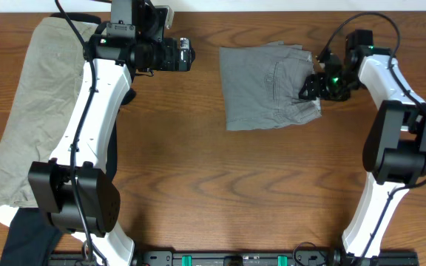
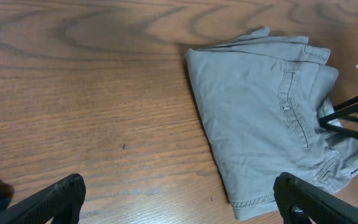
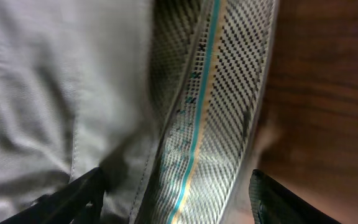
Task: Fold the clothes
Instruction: 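Grasp the folded grey shorts' right edge with the right gripper, then drag the folded shorts to the table's top right corner with right gripper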
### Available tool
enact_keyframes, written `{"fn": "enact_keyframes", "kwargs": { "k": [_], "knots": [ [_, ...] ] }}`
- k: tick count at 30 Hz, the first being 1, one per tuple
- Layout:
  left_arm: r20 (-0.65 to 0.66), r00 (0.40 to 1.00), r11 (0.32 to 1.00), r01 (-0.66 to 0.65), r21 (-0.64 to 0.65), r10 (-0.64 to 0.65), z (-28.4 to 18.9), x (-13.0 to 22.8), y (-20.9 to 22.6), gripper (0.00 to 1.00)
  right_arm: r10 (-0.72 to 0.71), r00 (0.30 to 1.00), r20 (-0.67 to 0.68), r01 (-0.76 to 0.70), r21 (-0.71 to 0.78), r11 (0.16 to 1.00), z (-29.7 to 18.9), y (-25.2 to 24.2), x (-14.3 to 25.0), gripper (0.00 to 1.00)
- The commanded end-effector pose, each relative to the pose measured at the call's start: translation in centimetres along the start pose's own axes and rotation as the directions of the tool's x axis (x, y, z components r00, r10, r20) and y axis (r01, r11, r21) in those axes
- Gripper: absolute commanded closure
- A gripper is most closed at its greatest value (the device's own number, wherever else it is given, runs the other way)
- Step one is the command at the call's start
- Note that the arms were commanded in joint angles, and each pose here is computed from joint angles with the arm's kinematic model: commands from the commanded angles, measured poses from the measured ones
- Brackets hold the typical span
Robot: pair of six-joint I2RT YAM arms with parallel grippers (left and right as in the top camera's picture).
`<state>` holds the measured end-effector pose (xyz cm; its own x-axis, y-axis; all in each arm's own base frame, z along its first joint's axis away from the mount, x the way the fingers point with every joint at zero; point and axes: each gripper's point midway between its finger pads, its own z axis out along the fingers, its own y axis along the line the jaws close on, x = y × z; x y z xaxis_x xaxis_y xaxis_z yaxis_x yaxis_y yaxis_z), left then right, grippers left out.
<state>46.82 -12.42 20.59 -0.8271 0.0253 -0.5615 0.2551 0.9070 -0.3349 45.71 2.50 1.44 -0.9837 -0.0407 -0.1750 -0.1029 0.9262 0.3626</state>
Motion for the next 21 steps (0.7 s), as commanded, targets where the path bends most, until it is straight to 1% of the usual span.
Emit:
{"fn": "enact_keyframes", "kwargs": {
  "k": [1,5,7,9,11,13,14,15,16,21],
  "knots": [
    [0.017,1.0,1.0,-0.013,-0.004,0.013,-0.4,-0.6,-0.1,0.02,-0.018,0.999,-0.029,0.017,-0.03,0.999,1.7,0.7,0.6,0.28],
    [0.017,1.0,1.0,-0.012,-0.004,0.012,-0.4,-0.6,-0.1,0.02,-0.018,0.998,-0.059,0.016,-0.04,0.999,3.4,1.1,1.1,0.32],
    [0.017,1.0,1.0,-0.012,-0.004,0.012,-0.4,-0.6,-0.1,0.02,-0.025,0.997,-0.076,0.021,-0.052,0.998,4.4,1.6,1.4,0.37],
    [0.017,1.0,1.0,-0.012,-0.004,0.012,-0.4,-0.6,-0.1,0.02,-0.027,0.995,-0.092,0.022,-0.059,0.998,5.2,2.0,1.7,0.44],
    [0.017,1.0,1.0,-0.012,-0.004,0.012,-0.4,-0.6,-0.1,0.02,-0.038,0.994,-0.103,0.032,-0.064,0.997,5.9,2.5,1.9,0.58],
    [0.017,1.0,1.0,-0.012,-0.004,0.012,-0.4,-0.6,-0.1,0.02,-0.036,0.994,-0.1,0.03,-0.063,0.998,6.1,2.9,1.7,0.76],
    [0.017,1.0,1.0,-0.012,-0.004,0.012,-0.4,-0.6,-0.1,0.02,-0.031,0.995,-0.094,0.025,-0.062,0.998,6.1,3.0,1.6,0.82],
    [0.017,1.0,1.0,-0.012,-0.004,0.012,-0.4,-0.6,-0.1,0.02,-0.019,0.996,-0.084,0.014,-0.06,0.998,6.1,2.9,1.3,0.96],
    [0.018,1.0,1.0,-0.013,-0.004,0.013,-0.4,-0.6,-0.1,0.02,-0.008,0.997,-0.075,0.004,-0.057,0.998,6.1,2.8,1.0,0.99],
    [0.018,1.0,1.0,-0.013,-0.004,0.013,-0.4,-0.6,-0.1,0.02,0.053,0.998,-0.017,-0.053,-0.046,0.998,5.6,1.3,-0.3,0.99]
  ]
}}
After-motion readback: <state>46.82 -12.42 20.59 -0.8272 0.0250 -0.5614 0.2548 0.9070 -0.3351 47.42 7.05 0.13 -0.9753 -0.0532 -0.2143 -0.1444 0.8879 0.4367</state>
